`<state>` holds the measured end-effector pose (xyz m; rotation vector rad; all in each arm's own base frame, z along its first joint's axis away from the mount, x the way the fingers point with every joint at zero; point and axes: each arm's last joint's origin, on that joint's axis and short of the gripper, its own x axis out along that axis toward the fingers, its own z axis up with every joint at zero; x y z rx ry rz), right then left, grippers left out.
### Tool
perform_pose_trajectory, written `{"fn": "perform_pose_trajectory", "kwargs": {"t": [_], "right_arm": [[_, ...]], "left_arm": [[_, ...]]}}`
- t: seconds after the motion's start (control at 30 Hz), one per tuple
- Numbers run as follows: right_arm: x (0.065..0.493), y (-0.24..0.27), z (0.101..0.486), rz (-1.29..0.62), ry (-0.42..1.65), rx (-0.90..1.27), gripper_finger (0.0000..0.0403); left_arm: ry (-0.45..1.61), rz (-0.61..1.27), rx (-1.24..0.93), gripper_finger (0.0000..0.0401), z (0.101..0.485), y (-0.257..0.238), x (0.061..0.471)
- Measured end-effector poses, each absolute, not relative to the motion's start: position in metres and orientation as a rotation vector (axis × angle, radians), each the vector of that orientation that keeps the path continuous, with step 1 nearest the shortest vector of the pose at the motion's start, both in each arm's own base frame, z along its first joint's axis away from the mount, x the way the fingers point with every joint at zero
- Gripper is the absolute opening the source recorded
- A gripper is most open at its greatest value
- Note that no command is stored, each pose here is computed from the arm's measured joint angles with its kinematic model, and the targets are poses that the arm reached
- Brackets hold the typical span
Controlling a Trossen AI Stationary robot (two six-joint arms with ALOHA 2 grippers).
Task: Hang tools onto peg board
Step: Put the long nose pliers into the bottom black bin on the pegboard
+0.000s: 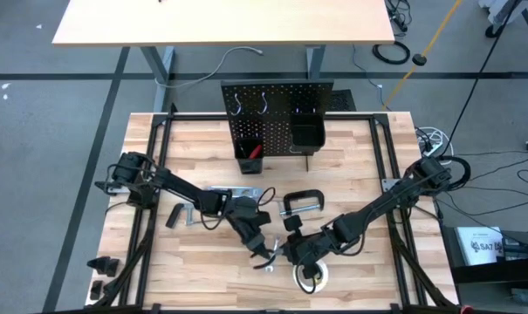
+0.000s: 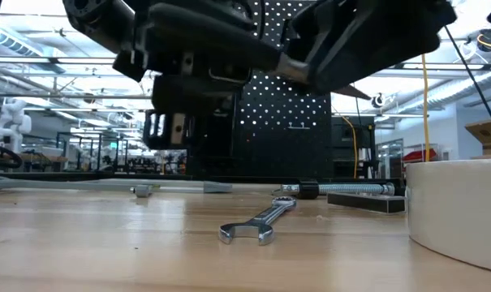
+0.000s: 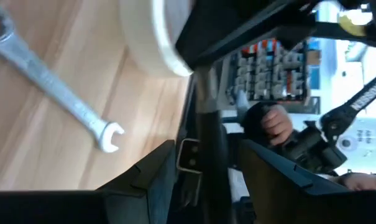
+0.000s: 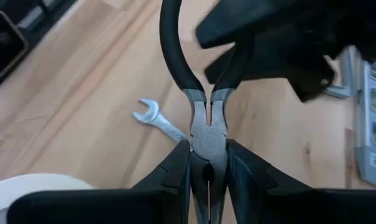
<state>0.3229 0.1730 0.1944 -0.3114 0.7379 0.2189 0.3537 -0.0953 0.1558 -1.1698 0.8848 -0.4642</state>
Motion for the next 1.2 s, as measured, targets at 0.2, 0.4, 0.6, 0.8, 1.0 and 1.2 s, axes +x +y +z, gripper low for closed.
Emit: {"fn": "perform_pose_trajectory", "kwargs": {"t": [0.2, 0.4, 0.6, 0.8, 1.0, 1.2], "right_arm": [[0.324, 0.171, 0.195, 0.203, 0.738, -0.296, 0.0067], [0.324, 0.172, 0.195, 0.21, 0.737, -0.293, 0.0067], [0.324, 0.172, 0.195, 0.222, 0.738, -0.288, 0.0067], [0.324, 0.172, 0.195, 0.23, 0.736, -0.283, 0.0067], [0.326, 0.169, 0.195, 0.224, 0.733, -0.283, 0.0067], [0.329, 0.167, 0.197, 0.22, 0.714, -0.281, 0.0067]], "left_arm": [[0.885, -0.472, -1.167, 0.0183, 0.156, -0.095, 0.354], [0.885, -0.47, -1.164, 0.0182, 0.156, -0.095, 0.354], [0.873, -0.452, -1.15, 0.0182, 0.155, -0.092, 0.354], [0.855, -0.428, -1.155, 0.0182, 0.155, -0.085, 0.356], [0.842, -0.431, -1.145, 0.0182, 0.155, -0.082, 0.357], [0.836, -0.44, -1.127, 0.0182, 0.155, -0.082, 0.357]]}}
